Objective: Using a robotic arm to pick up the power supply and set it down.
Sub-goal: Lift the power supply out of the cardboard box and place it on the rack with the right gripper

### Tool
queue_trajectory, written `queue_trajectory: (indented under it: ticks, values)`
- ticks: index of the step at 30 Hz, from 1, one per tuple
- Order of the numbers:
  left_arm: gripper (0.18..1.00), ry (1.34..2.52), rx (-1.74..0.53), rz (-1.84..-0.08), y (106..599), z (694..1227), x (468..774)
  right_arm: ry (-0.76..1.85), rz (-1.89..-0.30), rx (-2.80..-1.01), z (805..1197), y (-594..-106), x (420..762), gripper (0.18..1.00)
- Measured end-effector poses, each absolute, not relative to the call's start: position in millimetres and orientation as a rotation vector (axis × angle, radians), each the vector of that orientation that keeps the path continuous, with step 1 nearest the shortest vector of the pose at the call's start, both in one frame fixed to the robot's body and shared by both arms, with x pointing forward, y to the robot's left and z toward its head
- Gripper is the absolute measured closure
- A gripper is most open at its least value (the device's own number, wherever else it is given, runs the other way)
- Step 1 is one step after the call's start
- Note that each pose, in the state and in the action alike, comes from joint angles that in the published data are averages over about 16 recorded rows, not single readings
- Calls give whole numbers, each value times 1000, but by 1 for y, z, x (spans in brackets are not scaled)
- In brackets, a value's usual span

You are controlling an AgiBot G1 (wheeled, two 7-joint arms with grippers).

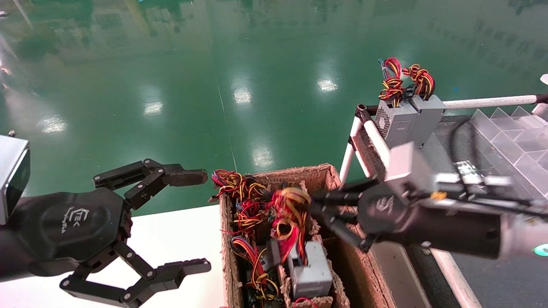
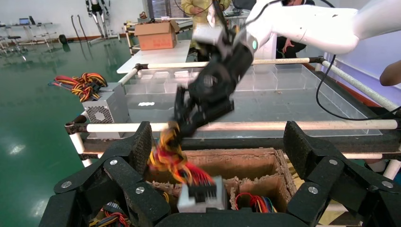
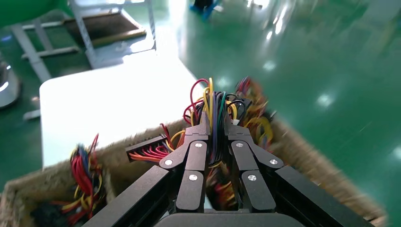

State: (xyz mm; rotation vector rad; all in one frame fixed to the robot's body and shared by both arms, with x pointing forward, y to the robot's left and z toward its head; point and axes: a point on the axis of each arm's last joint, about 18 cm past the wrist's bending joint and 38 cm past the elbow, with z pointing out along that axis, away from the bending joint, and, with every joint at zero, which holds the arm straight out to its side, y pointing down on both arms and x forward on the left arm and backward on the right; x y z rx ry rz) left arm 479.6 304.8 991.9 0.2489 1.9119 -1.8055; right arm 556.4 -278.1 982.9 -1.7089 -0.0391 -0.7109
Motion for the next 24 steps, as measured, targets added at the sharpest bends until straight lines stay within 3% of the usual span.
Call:
queue_trajectory:
  ticks: [14, 24]
  values:
    - [184, 1912, 249, -1805, 305, 992, 480, -77, -966, -1514, 1076, -339, 534, 950]
    - [184, 1912, 249, -1805, 305, 992, 480, 30, -1209, -1505, 1105, -401, 548, 950]
